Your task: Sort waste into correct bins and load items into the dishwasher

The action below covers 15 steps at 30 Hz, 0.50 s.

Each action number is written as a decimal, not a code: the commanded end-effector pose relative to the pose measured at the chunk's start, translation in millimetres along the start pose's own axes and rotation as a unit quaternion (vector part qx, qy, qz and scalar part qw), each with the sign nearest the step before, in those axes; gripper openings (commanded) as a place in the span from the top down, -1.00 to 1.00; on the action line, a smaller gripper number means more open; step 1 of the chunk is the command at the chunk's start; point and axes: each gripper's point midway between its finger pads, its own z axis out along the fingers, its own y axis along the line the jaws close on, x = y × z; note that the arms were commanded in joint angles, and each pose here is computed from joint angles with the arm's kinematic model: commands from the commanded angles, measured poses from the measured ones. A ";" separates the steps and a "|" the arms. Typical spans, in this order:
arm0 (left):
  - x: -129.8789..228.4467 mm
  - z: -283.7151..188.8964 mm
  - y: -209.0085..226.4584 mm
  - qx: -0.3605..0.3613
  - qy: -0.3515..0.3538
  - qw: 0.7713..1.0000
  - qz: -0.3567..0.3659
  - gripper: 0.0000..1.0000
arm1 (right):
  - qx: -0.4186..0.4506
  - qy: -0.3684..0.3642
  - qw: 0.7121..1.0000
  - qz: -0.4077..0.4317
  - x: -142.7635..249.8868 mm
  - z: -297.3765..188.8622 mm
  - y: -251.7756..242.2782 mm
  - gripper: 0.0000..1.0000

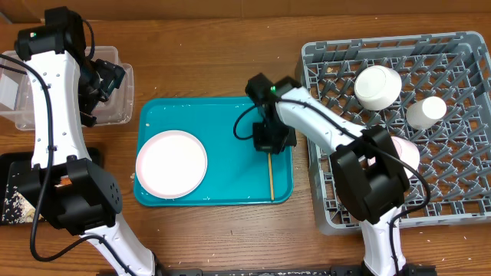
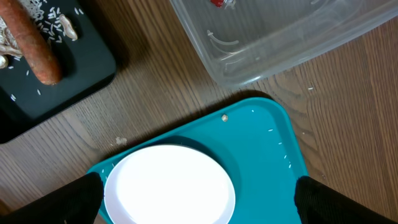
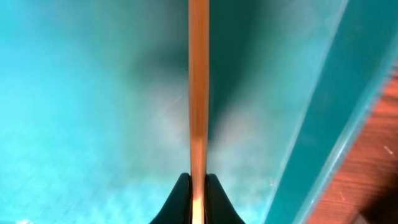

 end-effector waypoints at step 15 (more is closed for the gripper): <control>1.5 -10.3 1.5 0.009 -0.007 1.000 -0.010 -0.99 | 0.027 -0.211 0.977 -0.015 -68.0 -196.5 -118.8 0.93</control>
